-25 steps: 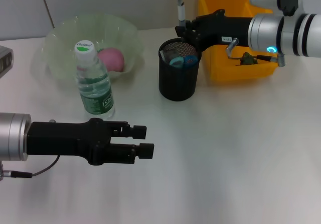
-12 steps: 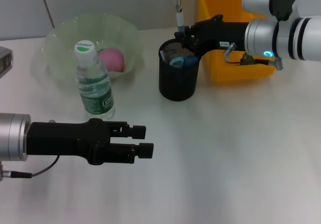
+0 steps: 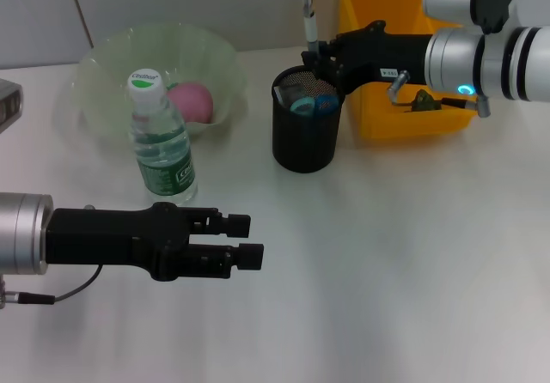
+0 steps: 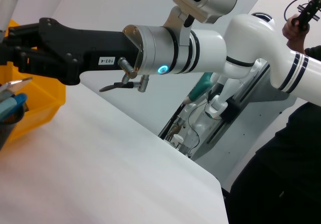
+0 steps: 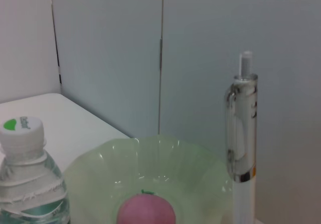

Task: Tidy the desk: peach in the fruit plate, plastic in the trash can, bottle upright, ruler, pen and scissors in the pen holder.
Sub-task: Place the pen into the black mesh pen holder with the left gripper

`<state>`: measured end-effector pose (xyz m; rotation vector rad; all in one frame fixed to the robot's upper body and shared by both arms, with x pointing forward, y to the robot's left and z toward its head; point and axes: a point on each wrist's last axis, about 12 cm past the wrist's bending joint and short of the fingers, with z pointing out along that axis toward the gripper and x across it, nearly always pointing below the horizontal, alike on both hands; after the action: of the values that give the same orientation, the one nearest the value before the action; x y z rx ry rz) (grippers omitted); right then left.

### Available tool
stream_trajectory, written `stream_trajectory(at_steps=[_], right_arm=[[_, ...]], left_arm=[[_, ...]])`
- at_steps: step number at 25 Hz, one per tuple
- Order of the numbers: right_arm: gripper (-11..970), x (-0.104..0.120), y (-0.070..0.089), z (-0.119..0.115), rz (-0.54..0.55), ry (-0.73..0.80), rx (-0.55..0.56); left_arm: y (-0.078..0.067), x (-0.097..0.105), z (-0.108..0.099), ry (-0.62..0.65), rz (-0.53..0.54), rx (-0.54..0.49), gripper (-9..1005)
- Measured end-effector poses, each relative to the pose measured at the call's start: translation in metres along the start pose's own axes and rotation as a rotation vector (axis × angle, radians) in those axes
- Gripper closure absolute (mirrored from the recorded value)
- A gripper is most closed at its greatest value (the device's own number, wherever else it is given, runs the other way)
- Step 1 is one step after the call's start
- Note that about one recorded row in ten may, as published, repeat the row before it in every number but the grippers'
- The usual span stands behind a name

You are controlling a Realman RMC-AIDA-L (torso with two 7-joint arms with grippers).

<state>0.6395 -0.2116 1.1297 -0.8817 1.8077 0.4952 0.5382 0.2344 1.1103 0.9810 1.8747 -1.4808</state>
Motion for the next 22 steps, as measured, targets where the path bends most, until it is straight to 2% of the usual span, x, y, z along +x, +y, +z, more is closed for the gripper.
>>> stream_trajectory(at_steps=[22], right_arm=[[800, 0.0066, 0.0015, -0.0099, -0.004, 0.005, -0.015]], left_arm=[[0.0006, -0.0006, -0.0004, -0.005, -0.002, -0.006, 306]])
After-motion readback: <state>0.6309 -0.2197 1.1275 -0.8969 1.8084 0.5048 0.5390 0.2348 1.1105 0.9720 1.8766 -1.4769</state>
